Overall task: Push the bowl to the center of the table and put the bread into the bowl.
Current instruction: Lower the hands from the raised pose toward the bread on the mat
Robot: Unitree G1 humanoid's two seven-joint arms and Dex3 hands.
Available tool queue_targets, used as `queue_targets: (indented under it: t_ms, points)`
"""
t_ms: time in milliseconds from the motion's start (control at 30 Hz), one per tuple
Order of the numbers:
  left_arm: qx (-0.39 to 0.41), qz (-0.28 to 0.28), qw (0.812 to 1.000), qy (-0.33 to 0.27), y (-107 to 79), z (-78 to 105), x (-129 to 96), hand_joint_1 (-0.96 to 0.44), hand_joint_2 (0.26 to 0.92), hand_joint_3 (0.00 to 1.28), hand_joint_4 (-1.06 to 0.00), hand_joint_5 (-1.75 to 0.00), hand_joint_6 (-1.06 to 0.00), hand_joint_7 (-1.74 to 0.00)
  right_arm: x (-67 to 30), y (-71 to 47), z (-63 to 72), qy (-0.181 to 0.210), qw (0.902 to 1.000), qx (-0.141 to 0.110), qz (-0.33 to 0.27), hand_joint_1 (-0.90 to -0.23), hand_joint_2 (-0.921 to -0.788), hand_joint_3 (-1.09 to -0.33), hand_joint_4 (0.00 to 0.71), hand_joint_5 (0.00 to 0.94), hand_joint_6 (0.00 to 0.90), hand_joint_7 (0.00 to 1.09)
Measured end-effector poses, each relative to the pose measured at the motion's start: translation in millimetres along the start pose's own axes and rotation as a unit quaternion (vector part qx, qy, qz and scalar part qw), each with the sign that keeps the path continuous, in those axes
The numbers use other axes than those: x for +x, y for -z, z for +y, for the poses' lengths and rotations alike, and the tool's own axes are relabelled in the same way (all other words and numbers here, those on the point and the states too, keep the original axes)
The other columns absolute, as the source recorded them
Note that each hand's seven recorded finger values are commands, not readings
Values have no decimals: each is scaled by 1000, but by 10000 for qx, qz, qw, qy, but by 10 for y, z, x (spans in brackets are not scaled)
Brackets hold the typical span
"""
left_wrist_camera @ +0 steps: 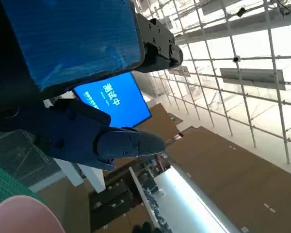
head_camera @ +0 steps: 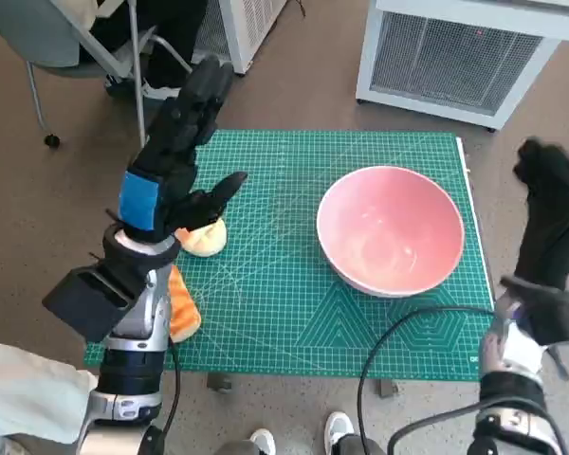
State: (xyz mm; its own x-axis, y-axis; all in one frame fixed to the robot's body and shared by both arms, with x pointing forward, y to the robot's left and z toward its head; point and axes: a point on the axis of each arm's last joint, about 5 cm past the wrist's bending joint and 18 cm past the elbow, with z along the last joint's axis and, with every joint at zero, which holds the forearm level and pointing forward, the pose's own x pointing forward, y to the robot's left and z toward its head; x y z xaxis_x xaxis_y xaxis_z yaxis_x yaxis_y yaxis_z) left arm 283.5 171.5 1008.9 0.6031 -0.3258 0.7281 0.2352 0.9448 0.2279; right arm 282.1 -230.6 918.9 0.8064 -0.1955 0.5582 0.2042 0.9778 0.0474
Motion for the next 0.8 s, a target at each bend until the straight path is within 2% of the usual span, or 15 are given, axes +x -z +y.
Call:
queue_targets:
  t_ms: [167, 367, 500, 633, 800]
  points:
    - [4, 36, 10000, 7, 1, 9, -1, -425, 921, 255, -230, -2, -317, -35, -92, 107, 115, -19, 9989, 89, 453, -460, -921, -920, 199, 42, -1, 463]
    - [5, 73, 10000, 25, -1, 19, -1, -427, 921, 255, -231, -2, -318, -35, -176, 239, 187, -56, 9922, 142, 1234, -465, -921, -884, 219, 45, 0, 460]
    - [3, 82, 10000, 24, -3, 25, 0, -425, 921, 255, -231, -1, -319, -34, -161, 276, 246, -112, 9875, 72, 1573, -468, -921, -875, 228, 43, 7, 465]
    - [0, 89, 10000, 34, -5, 25, -1, -423, 921, 255, -231, -1, -320, -34, -102, 283, 332, -193, 9839, -1, 1777, -469, -921, -872, 229, 38, 14, 468]
    - [-20, 87, 9999, 52, -8, 26, -7, -420, 921, 255, -233, -2, -320, -33, -28, 277, 441, -265, 9808, 80, 1931, -484, -921, -867, 221, 29, 16, 469]
